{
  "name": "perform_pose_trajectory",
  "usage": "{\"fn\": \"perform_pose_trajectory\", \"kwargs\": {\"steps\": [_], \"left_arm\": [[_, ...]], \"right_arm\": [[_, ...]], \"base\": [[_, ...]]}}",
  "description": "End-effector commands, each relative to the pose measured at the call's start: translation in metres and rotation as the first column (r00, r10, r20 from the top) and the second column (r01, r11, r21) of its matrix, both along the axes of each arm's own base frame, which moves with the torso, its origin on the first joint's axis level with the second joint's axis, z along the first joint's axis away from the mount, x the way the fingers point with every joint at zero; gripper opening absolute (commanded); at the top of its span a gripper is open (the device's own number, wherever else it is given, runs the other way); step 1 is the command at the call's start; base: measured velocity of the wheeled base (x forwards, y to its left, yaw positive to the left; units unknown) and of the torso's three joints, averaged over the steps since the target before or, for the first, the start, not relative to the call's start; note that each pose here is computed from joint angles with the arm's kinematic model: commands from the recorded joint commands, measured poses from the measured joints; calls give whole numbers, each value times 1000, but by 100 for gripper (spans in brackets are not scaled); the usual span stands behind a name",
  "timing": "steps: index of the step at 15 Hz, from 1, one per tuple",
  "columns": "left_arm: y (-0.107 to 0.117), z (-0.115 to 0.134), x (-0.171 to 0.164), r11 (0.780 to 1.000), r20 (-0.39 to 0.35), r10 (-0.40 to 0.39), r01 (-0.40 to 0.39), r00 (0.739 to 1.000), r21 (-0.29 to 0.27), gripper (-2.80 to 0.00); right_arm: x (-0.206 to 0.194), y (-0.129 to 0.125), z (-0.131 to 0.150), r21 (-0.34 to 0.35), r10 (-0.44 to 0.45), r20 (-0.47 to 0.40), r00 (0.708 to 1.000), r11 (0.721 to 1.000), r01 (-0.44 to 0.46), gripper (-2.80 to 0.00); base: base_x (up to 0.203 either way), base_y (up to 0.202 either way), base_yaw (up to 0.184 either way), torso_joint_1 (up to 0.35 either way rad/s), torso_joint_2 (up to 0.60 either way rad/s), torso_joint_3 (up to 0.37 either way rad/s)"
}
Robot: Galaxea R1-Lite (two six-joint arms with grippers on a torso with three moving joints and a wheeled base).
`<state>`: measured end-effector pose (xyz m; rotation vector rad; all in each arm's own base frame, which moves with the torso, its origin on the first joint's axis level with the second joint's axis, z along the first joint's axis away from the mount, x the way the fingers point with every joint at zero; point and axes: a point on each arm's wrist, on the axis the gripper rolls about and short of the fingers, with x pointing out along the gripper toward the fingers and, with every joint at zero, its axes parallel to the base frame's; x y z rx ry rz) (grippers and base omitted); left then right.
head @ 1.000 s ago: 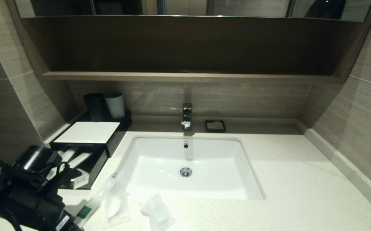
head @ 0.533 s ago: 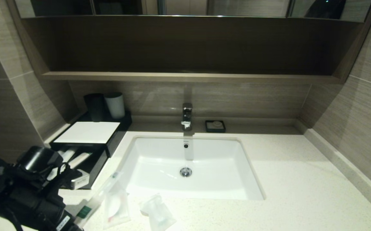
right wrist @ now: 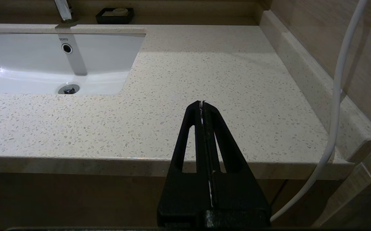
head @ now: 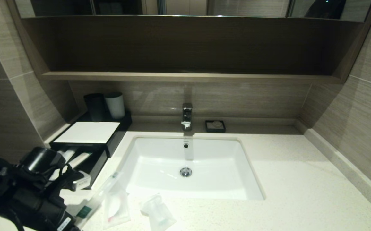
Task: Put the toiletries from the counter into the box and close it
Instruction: Pick up the bathroom toiletry
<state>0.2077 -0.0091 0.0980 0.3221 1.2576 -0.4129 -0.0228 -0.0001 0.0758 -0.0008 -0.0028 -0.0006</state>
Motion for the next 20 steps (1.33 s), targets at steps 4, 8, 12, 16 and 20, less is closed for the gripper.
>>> {"fn": "perform_pose_trajectory", "kwargs": {"steps": [4,8,12,16,20], "left_arm": [[-1,-2,1,1000,-11,-4,4,1000,0,0],[-1,-2,0,1000,-11,-4,4,1000,-2,0],[0,-3,2,1000,-16,-1,1,1000,-3,-280],[0,-4,2,1000,-18,-2,2,1000,-5,-280],[0,-1,2,1000,-4,-2,2,1000,-5,-280]], "right_arm": [[0,0,0,1,1,-1,1000,1000,-1,-280],[0,0,0,1,1,-1,1000,1000,-1,-280],[0,0,0,-1,1,-1,1000,1000,-1,-280],[0,0,0,0,1,-1,1000,1000,-1,-280],[0,0,0,-1,1,-1,1000,1000,-1,-280]], "base": [[0,0,0,0,0,0],[0,0,0,0,0,0],[0,0,0,0,0,0],[0,0,0,0,0,0],[0,0,0,0,0,0]]}}
